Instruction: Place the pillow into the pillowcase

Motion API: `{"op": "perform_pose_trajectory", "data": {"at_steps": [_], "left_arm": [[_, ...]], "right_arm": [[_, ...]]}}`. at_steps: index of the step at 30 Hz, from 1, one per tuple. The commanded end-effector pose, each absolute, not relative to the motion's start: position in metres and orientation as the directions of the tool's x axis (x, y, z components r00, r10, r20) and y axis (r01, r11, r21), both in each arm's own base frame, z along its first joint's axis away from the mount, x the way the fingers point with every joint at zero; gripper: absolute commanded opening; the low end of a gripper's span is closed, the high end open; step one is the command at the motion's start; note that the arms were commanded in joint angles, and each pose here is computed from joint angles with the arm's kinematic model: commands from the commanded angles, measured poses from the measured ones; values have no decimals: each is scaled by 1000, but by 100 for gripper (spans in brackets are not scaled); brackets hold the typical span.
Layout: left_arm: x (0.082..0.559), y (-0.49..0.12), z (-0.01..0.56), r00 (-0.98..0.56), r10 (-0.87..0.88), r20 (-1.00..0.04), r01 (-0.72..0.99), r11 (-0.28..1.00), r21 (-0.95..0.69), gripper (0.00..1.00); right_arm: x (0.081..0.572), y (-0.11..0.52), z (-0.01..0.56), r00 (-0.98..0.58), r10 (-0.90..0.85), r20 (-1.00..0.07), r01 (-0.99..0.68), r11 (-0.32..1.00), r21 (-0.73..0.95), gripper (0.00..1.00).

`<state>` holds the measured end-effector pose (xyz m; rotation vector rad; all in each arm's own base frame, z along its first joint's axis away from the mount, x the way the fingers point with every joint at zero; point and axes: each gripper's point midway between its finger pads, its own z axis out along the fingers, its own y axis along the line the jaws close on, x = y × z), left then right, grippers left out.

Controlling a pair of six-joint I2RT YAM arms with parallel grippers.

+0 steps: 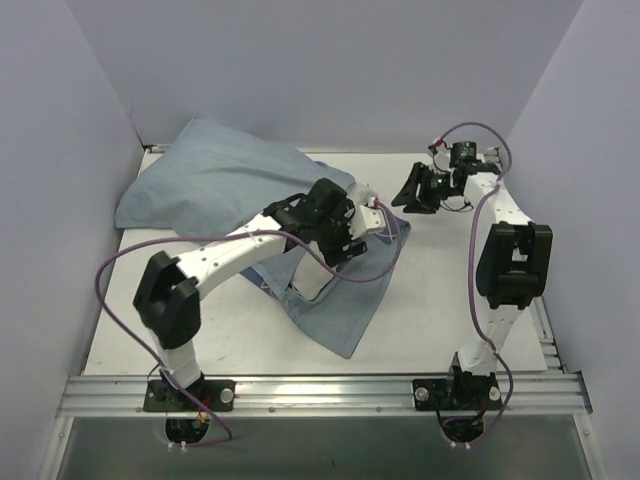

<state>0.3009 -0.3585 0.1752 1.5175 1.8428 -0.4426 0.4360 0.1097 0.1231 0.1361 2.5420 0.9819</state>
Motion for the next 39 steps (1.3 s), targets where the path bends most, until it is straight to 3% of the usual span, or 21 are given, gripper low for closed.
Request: {"op": "perform_pose_trajectory", "data": {"at_steps": [1, 5, 8, 12, 17, 19, 20, 23, 27, 31, 35, 39], "left_arm": [[346, -367, 176, 29, 767, -641, 887, 276, 371, 82], [361, -356, 142, 19, 843, -537, 871, 250, 423, 82], [350, -341, 130, 5, 857, -515, 901, 219, 373, 68], [319, -329, 122, -6, 830, -558, 958, 165, 236, 46], [307, -298, 103, -31, 863, -504, 969, 150, 197, 19], [311, -285, 103, -48, 867, -496, 965, 169, 203, 10], [309, -278, 99, -53, 874, -483, 967, 165, 193, 1], [309, -261, 100, -53, 881, -470, 967, 163, 196, 0], [287, -246, 101, -16, 881, -474, 986, 93, 139, 0], [255, -240, 111, 37, 860, -508, 998, -2, 68, 0], [238, -243, 125, 71, 830, -553, 997, -45, 61, 0], [241, -255, 133, 25, 810, -585, 1000, -12, 27, 0]], "right_arm": [[416, 118, 106, -923, -26, -385, -206, 876, 436, 51], [410, 137, 74, -924, -175, -341, -285, 909, 305, 56], [406, 134, 49, -925, -237, -298, -312, 919, 240, 56], [398, 131, 27, -919, -309, -246, -357, 916, 184, 53], [386, 118, 1, -907, -393, -150, -409, 907, 102, 36], [390, 109, 1, -909, -391, -147, -401, 915, 49, 20], [391, 106, 2, -908, -392, -145, -401, 915, 35, 15], [395, 93, 7, -912, -385, -140, -389, 921, 5, 0], [407, 79, 23, -918, -354, -177, -360, 933, 4, 0], [430, 76, 61, -912, -285, -294, -314, 948, 57, 0], [437, 99, 101, -897, -208, -391, -330, 902, 278, 0], [403, 129, 106, -796, -432, -424, -560, 791, 244, 24]]}}
